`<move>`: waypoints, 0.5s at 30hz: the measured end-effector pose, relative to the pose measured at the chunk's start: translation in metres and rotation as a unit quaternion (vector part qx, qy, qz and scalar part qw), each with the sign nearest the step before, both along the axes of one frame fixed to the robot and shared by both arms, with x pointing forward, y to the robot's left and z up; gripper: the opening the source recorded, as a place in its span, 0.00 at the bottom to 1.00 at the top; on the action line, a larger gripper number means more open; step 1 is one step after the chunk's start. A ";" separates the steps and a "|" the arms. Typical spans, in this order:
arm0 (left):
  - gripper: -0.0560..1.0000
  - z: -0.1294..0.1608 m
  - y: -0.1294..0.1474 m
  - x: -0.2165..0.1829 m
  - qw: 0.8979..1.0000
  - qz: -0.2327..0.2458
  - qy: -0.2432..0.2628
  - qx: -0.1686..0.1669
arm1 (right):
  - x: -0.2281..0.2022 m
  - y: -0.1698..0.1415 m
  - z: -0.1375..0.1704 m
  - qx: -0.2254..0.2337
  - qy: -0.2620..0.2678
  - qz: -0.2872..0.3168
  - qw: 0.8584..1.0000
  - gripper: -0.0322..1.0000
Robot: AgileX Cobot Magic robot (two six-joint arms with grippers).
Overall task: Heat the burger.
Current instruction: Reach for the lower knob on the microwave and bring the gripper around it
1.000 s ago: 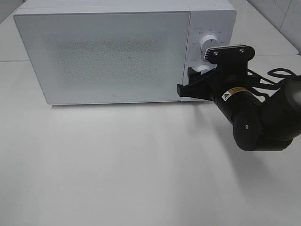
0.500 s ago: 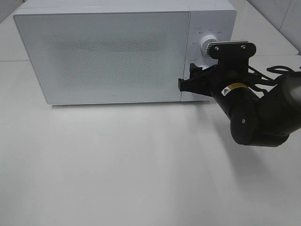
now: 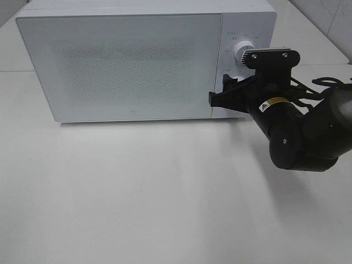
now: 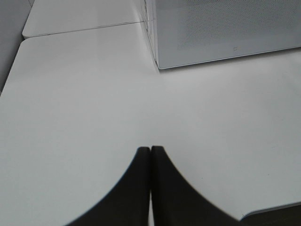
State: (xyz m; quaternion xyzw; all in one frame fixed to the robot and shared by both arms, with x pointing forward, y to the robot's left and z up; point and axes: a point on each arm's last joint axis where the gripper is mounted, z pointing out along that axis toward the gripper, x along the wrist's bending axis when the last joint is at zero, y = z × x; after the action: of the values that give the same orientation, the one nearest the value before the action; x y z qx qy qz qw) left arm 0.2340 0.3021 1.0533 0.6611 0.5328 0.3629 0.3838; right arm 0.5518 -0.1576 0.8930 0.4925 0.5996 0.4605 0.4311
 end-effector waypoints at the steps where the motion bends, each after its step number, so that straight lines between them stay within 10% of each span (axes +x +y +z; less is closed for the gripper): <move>1: 0.05 0.000 0.000 0.000 1.000 0.000 0.000 0.000 | 0.000 0.000 -0.001 -0.001 0.007 0.001 1.000 0.66; 15: 0.05 0.000 0.000 0.000 1.000 0.000 0.000 0.000 | -0.001 0.000 -0.020 -0.015 0.023 0.001 1.000 0.65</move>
State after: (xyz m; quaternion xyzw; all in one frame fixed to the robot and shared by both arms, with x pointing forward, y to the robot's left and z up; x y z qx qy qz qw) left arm 0.2340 0.3021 1.0533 0.6611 0.5328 0.3629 0.3838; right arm 0.5513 -0.1577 0.8733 0.4957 0.6171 0.4403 0.4238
